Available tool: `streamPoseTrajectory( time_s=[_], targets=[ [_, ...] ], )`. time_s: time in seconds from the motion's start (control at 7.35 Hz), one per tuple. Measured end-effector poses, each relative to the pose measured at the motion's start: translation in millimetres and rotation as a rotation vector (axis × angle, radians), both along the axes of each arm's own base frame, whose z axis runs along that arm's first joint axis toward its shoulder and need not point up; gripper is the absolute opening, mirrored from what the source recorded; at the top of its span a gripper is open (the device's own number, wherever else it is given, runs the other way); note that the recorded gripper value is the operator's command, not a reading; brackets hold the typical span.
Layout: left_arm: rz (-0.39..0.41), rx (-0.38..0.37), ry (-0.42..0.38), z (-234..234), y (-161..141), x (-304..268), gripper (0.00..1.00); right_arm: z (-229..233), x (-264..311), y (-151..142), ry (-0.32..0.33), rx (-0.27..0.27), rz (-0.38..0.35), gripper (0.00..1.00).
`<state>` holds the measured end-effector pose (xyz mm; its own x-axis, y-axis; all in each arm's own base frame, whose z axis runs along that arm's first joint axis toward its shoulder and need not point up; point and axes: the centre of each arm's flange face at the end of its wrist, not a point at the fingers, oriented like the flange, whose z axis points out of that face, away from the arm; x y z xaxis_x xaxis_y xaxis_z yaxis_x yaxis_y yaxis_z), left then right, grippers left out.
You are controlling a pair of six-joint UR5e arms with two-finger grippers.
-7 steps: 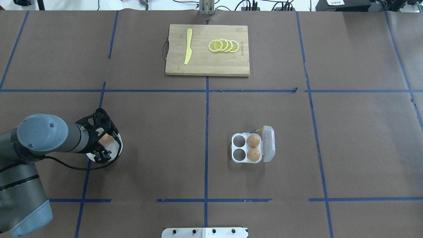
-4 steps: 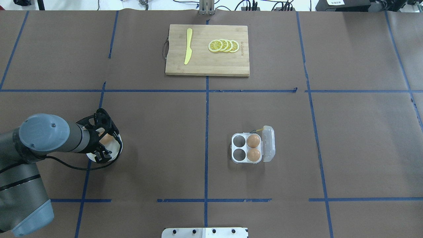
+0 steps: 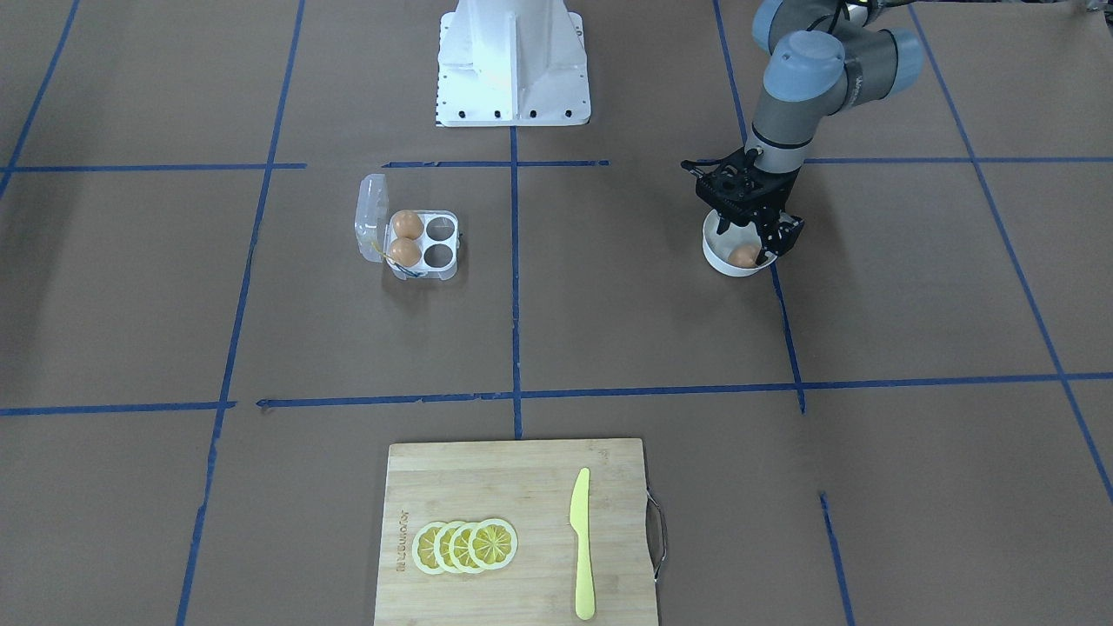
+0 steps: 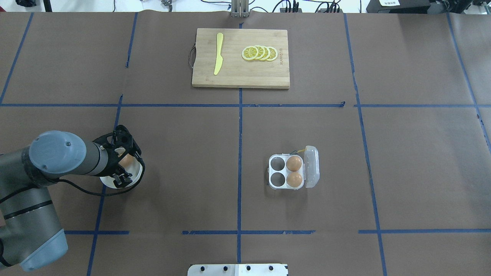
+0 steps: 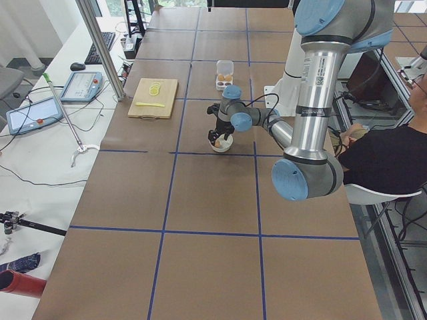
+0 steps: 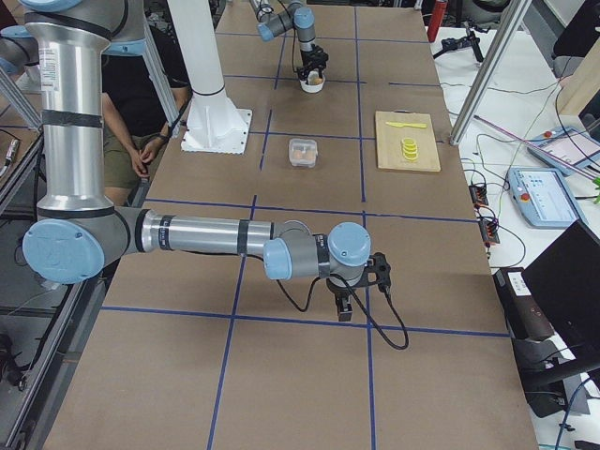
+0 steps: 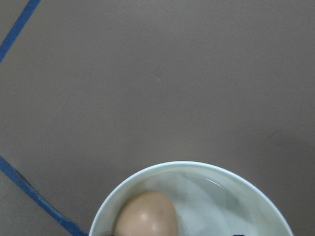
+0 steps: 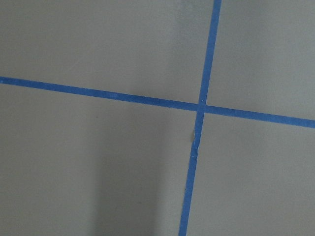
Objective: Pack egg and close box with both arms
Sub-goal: 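Lift the brown egg out of the bowl with the left gripper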
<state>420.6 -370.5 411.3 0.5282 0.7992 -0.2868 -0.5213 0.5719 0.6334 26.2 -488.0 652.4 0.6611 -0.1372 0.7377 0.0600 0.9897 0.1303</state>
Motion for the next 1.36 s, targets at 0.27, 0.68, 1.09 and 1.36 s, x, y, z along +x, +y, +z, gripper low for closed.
streamPoseTrajectory(
  time_s=[0.27,0.68,1.09,1.36],
  targets=[
    [-0.003,0.005,-0.003,0,-1,0,0.00,0,0,0,0.000,0.000,0.000,1.00],
    [-0.010,-0.015,-0.042,-10,-6,-3,0.00,-1,0,0,-0.001,0.001,0.001,1.00],
    [-0.044,-0.001,-0.105,-76,-42,-41,0.00,-5,0,-1,-0.002,0.009,0.002,1.00],
    [-0.073,-0.002,-0.051,-128,-54,-45,0.00,-6,-1,0,-0.009,0.009,0.001,1.00]
  ],
)
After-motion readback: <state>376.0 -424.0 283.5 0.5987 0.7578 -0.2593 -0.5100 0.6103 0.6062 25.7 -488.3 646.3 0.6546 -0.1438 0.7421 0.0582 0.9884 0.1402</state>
